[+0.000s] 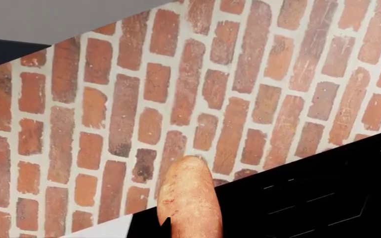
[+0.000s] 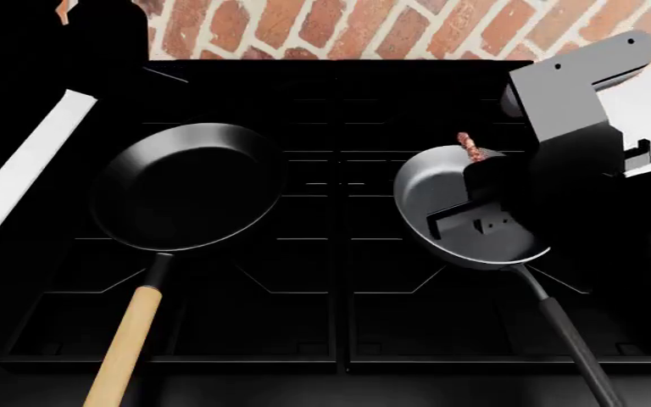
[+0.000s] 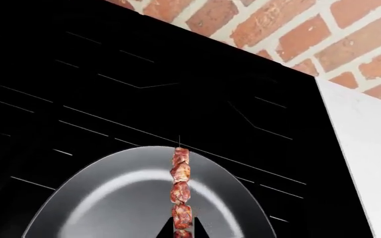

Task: Place both pans onto different burners. Then place the sweet potato and the kebabs on different pans.

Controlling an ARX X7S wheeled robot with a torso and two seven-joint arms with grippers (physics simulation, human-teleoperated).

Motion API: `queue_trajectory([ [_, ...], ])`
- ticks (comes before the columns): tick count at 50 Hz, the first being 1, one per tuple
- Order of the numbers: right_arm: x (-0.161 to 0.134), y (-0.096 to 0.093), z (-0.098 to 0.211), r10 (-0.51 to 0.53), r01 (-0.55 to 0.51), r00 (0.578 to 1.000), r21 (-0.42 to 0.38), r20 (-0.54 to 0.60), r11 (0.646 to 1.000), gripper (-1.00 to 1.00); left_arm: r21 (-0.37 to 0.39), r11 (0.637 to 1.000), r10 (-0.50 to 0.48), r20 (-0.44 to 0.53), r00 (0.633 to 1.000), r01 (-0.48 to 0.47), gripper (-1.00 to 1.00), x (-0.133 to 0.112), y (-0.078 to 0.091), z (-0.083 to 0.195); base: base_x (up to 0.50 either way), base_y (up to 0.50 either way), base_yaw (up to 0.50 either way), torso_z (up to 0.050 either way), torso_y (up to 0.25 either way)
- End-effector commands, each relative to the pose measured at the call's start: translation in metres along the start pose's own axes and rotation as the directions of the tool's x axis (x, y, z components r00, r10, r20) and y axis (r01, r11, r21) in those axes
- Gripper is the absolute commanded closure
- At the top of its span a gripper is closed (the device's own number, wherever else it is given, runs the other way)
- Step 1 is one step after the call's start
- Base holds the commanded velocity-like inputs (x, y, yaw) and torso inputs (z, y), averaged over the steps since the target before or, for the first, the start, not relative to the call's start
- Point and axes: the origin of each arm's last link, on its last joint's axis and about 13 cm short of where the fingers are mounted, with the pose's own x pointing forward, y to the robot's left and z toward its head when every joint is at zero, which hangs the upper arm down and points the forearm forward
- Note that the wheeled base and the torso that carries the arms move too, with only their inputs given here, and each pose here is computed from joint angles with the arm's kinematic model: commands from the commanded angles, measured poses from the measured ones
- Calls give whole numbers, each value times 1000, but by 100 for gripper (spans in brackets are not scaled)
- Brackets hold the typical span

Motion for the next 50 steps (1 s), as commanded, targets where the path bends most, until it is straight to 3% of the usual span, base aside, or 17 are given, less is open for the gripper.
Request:
queue_trajectory([
  [1,8,3,-7,13,-13,1000,20,1,1000,100,-6,1000,5,2,1000,-5,100,0,0,0,0,0,0,0,0],
  [50,22,7,-24,48,-46,999,68,-25,997,100,-9,1000,2,-1,1000,-2,100,1,0,-1,0,0,0,0,0],
])
